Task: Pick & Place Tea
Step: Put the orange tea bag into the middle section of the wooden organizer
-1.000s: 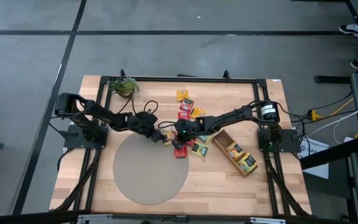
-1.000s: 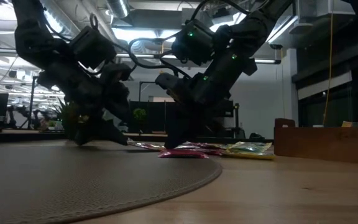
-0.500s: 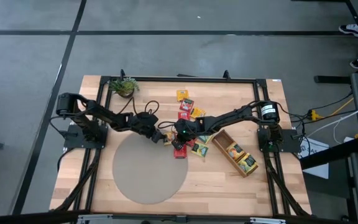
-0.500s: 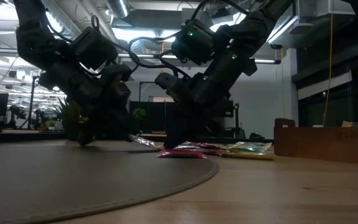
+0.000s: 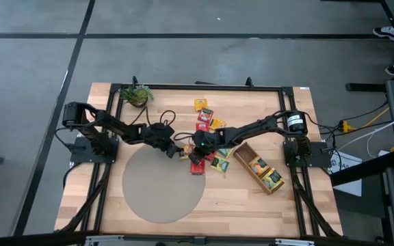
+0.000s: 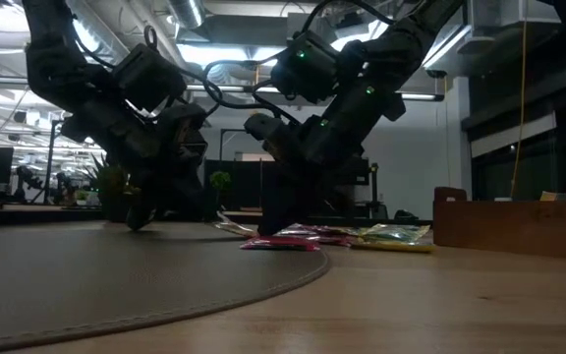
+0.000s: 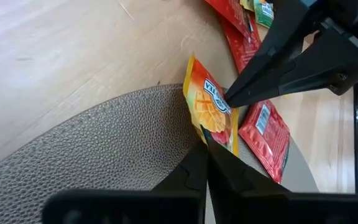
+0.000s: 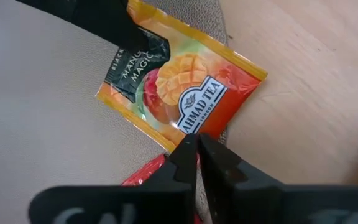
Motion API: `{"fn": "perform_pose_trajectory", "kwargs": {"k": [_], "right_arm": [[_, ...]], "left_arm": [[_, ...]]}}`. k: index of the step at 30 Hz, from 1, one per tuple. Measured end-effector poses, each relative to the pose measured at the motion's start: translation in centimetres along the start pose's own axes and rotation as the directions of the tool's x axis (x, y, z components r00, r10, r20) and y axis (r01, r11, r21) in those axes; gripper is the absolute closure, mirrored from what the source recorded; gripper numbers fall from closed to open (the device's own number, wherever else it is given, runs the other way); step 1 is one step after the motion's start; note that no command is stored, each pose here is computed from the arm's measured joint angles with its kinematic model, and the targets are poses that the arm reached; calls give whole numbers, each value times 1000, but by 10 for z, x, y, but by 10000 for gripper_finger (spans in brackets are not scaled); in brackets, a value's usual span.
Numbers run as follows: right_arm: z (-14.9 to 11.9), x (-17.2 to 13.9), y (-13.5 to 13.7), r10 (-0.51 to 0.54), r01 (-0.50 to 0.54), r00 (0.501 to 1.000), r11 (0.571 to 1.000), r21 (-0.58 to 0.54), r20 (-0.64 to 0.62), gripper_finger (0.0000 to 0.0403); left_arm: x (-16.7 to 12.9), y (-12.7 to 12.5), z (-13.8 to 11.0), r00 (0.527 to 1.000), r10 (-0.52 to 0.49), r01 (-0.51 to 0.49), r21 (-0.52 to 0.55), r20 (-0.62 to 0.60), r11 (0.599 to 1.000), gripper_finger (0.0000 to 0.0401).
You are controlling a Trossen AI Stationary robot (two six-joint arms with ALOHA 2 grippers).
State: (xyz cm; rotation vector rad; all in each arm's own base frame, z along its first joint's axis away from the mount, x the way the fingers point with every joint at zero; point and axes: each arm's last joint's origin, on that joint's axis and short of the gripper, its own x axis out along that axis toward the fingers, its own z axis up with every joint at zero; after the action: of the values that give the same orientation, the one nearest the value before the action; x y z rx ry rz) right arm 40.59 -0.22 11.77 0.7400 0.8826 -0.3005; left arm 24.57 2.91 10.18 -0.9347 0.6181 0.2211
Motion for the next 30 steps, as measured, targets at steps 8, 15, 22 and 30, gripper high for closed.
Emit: {"fn": "perform_pose_trajectory", "kwargs": {"k": [8,15,22,30], "right_arm": [[2,-5,0,38,-37,998,999,29,-40,378],[11,-25,10,88,-88,996,996,23,-1,377],[22,-49,19,141,-142,988,990,11,60,377],[31,-55,31,289,-281,952,956,-89,99,375]], "left_arm": [[-5,-4,2,998,-51,52,12,-28,999,400],[-15,-4,10,989,-118,121,40,-85,992,400],[-36,-10,18,969,-151,178,129,-196,975,400],[-58,-50,48,933,-59,173,299,-354,939,400]]}}
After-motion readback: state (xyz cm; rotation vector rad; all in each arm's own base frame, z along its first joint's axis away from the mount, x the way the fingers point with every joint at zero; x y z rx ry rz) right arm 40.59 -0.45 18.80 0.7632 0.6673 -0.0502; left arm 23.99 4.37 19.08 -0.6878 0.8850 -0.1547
